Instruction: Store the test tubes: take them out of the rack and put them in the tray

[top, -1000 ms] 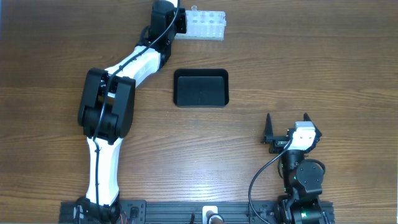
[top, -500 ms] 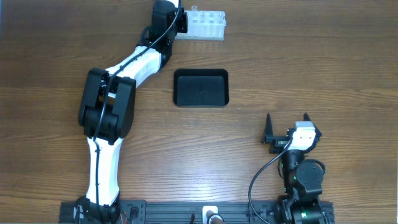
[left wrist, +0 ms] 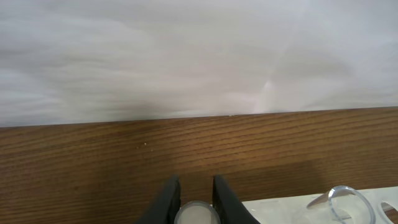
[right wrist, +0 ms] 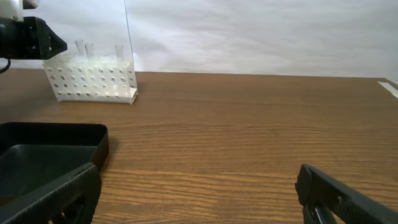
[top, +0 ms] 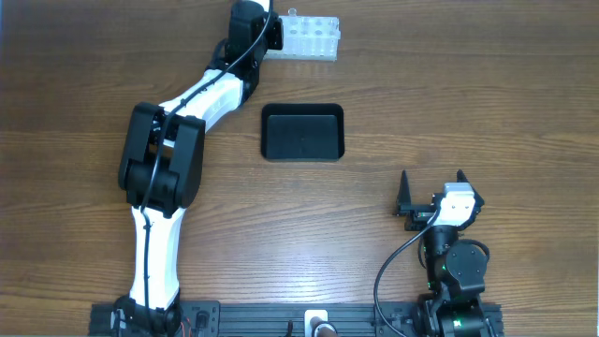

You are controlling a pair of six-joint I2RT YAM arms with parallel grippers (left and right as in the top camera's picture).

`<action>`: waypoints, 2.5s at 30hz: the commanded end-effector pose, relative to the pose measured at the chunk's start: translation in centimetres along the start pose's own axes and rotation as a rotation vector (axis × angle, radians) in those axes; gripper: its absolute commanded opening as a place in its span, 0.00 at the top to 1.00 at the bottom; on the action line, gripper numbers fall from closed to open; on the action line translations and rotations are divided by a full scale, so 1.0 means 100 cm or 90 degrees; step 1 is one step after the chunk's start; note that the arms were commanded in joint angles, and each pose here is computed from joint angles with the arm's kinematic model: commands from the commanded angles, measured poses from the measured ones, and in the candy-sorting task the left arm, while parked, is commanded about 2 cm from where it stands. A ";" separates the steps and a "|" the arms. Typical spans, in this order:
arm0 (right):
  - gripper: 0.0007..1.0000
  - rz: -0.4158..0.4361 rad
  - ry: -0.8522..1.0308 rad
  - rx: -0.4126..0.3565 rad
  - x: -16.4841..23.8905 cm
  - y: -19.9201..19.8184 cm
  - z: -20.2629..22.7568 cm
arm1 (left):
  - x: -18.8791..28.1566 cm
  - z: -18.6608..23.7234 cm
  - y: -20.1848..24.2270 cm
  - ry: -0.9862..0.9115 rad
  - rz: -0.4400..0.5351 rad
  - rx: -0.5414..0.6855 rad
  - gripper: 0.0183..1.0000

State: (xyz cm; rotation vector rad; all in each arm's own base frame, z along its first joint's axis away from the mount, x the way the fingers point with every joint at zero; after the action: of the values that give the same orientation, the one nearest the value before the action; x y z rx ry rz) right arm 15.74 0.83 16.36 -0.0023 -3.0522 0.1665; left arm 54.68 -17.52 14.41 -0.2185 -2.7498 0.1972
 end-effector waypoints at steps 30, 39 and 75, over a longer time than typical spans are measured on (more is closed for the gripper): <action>0.01 0.001 0.005 0.003 0.000 0.000 0.003 | 0.123 -0.169 -0.030 -0.190 0.044 -0.042 0.91; 0.01 0.001 0.004 0.003 0.000 0.000 0.003 | 0.134 -0.102 -0.041 0.098 0.006 0.051 0.93; 0.01 0.001 0.005 0.003 0.000 0.000 0.003 | 0.129 0.059 -0.043 0.526 -0.207 0.131 0.98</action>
State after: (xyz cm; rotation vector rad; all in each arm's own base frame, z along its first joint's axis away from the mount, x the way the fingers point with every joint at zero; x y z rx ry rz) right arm 15.74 0.83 16.36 -0.0023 -3.0522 0.1670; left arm 40.03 -19.82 15.67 0.1612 -1.9221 0.2480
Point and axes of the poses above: each gripper's point midway between its finger pads, its own x axis back along the fingers, its own y axis along the line the jaws close on, z = x × y, the point moved 9 cm from there along x, back along the fingers, and after that the axes turned 5 degrees about x, right-handed, at the moved point
